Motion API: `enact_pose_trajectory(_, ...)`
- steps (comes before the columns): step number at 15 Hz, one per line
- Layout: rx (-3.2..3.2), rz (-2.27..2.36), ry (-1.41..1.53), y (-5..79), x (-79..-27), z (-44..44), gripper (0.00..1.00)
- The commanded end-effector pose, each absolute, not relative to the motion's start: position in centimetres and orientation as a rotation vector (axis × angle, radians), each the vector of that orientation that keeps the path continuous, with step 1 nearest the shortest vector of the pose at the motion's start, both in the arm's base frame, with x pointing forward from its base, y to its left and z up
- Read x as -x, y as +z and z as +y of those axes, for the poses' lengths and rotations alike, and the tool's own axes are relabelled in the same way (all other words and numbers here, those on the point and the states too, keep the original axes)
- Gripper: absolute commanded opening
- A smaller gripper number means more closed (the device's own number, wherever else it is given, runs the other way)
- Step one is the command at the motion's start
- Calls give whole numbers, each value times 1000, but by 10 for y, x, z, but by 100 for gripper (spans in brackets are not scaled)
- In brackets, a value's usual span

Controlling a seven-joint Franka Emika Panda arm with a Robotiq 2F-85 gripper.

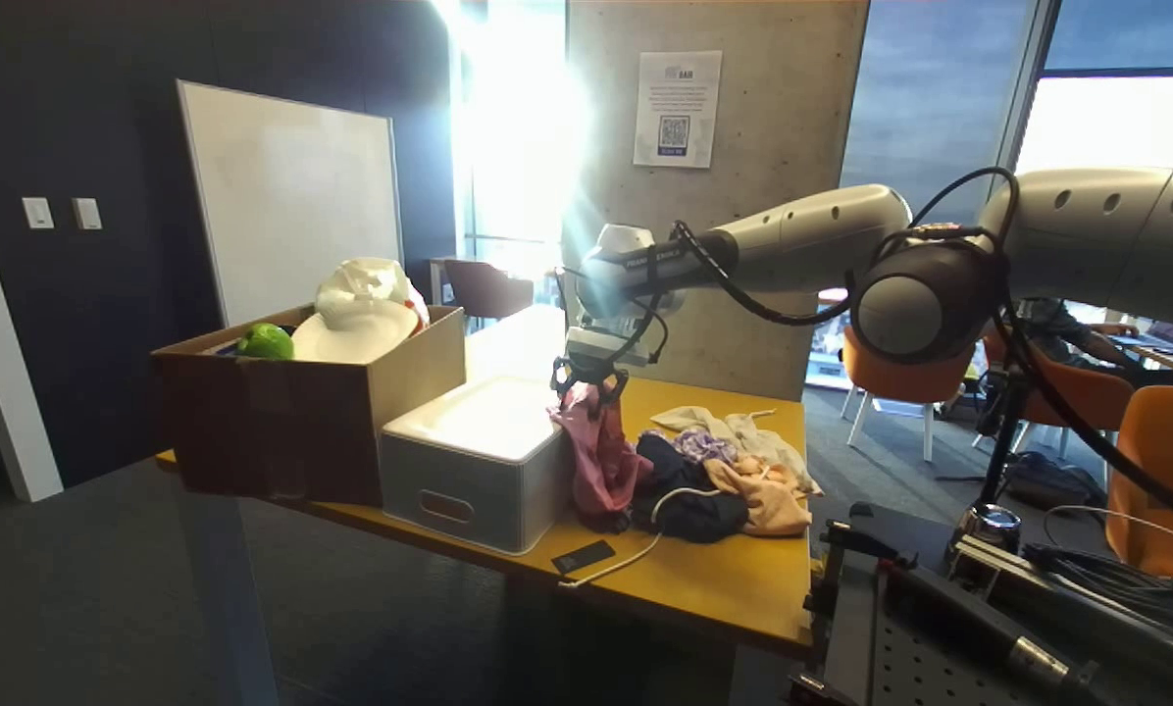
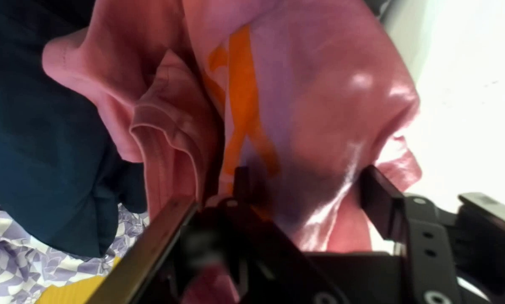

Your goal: Put the pink shirt on the white basket

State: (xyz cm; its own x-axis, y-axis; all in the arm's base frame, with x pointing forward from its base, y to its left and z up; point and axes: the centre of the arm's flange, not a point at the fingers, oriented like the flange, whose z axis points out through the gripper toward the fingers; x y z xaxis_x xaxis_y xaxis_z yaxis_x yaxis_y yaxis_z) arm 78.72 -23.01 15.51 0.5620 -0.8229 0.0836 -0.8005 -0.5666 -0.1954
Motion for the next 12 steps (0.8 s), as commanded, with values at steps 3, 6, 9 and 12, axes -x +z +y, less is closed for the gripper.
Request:
enact_pose_trajectory(3, 2624, 1414, -259, 165, -808, -237, 21)
enact_pose_trajectory(6, 2630, 1414, -233, 183, -786, -231, 1)
enact_pose_trajectory(9, 2638, 1412, -195, 209, -771, -224, 0)
enact_pose_trajectory(12, 2652, 1413, -204, 252, -766, -214, 1)
